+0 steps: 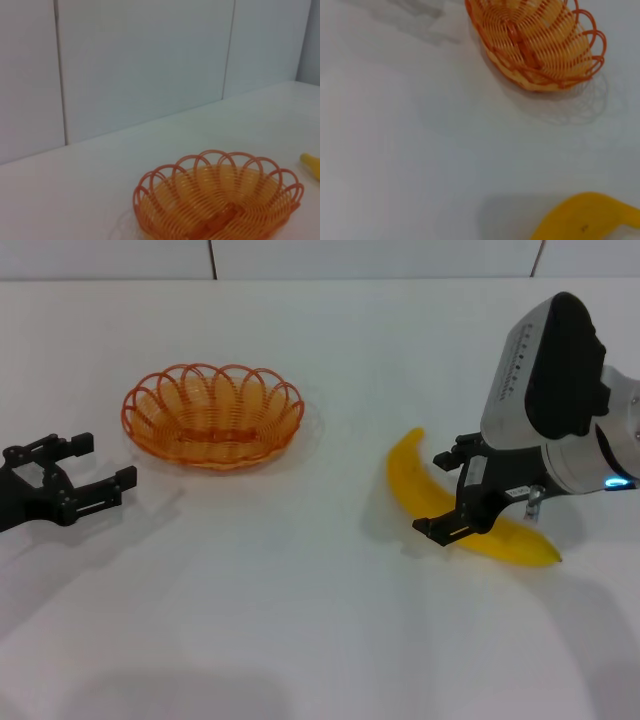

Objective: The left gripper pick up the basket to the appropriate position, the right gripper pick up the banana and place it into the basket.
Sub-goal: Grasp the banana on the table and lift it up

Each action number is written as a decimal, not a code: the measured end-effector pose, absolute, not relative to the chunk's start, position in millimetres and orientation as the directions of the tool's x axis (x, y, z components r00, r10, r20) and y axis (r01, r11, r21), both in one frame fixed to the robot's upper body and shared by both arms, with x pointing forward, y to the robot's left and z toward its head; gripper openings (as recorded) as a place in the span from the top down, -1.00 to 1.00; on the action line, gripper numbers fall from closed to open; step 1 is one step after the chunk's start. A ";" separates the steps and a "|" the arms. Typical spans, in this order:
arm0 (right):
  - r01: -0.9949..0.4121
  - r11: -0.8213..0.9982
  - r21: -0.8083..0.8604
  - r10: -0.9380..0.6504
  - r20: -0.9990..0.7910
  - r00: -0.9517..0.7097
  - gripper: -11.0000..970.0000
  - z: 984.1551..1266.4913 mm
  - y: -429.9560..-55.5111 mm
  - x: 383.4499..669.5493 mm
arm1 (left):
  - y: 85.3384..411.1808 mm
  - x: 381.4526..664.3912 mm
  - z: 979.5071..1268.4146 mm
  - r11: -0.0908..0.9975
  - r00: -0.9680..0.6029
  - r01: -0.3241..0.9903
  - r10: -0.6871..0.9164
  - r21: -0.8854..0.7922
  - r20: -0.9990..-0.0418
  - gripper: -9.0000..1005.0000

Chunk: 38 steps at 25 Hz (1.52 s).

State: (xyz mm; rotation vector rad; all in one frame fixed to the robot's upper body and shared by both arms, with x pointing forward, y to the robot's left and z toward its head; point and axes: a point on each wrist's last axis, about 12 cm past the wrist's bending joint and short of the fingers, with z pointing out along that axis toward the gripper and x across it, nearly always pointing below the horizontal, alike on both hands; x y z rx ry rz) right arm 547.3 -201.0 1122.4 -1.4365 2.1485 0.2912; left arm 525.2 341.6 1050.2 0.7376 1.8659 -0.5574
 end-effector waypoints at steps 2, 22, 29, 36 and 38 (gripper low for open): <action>-0.905 0.411 -0.113 -0.791 -0.537 -0.292 -0.67 1122.1 -200.4 548.0 | 341.5 525.2 1050.3 0.707 -0.302 0.706 0.239 -0.048 -0.923 -0.61; -0.914 0.395 -0.094 -0.825 -0.474 -0.307 -0.66 1109.6 -191.6 556.6 | 340.0 526.1 1050.7 0.704 -0.296 0.708 0.239 -0.045 -0.925 -0.61; -0.912 0.397 -0.100 -0.824 -0.476 -0.307 -0.66 1110.6 -190.5 558.3 | 338.8 526.5 1050.6 0.703 -0.295 0.710 0.238 -0.045 -0.925 -0.61; -0.905 0.415 -0.094 -0.818 -0.473 -0.326 -0.66 1111.8 -189.3 560.3 | 338.5 526.9 1050.8 0.702 -0.294 0.710 0.239 -0.045 -0.925 -0.61; -0.904 0.416 -0.094 -0.818 -0.473 -0.327 -0.66 1112.1 -189.2 560.5 | 338.3 526.9 1050.8 0.702 -0.294 0.711 0.239 -0.044 -0.925 -0.61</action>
